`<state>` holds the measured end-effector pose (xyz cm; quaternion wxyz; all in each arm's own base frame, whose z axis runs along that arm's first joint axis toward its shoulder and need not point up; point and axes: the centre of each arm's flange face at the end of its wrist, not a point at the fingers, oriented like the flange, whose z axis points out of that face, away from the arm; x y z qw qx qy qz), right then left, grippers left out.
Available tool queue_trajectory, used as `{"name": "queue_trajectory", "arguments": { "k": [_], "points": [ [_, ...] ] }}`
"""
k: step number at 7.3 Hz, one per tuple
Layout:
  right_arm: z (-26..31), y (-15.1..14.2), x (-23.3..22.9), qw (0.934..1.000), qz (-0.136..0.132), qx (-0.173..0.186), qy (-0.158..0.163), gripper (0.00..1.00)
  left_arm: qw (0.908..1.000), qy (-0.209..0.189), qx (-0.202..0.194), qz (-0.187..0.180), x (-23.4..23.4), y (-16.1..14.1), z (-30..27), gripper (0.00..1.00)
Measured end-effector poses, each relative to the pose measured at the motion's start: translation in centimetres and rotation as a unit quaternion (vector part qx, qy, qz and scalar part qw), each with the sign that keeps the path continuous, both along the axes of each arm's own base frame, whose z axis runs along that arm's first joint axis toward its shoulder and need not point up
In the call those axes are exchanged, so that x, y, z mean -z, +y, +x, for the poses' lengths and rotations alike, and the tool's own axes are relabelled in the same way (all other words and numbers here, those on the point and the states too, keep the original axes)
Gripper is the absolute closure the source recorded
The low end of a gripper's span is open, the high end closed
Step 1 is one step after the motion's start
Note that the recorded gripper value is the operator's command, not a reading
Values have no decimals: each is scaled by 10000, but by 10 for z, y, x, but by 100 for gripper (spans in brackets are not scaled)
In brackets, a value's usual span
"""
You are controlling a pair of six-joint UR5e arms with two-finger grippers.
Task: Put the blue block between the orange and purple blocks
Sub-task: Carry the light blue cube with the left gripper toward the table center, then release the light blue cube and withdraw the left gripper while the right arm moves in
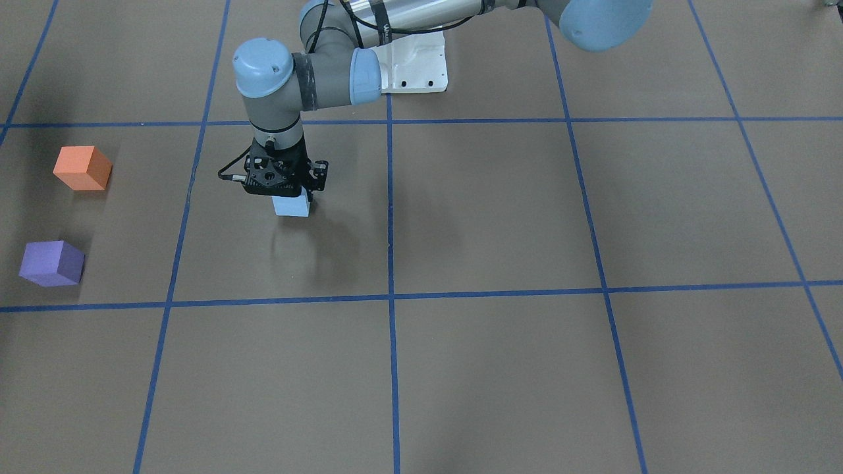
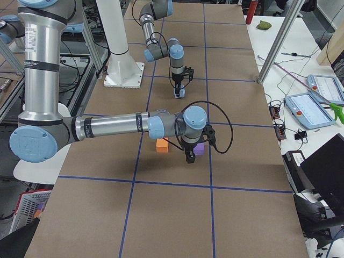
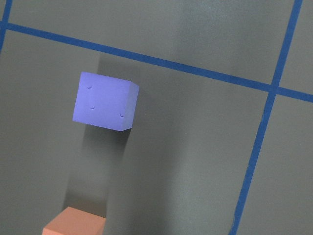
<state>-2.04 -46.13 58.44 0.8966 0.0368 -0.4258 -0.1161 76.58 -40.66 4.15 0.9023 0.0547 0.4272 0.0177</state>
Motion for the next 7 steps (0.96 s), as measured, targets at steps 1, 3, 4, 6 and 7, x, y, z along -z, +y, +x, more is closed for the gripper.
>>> {"name": "queue_trajectory", "arguments": {
  "k": [1, 3, 4, 6, 7],
  "points": [
    [-1, 0, 2, 10000, 10, 8, -50, 0, 10000, 11, 27, -28, -1, 0, 0, 3],
    [-2, 0, 5, 9999, 42, 19, -138, 0, 9998, 63, 136, -145, 1, -1, -3, 1],
    [-2, 0, 7, 9998, 86, 22, -181, 0, 9996, 152, 189, -172, 12, -3, -14, 1],
    [-4, -2, 14, 9994, 189, -65, -300, 0, 9987, 283, 276, -308, 29, -8, -73, 1],
    [-6, -3, 22, 9988, 211, -207, -398, 0, 9983, 354, 280, -369, 18, -10, -109, 1]
  ]
}}
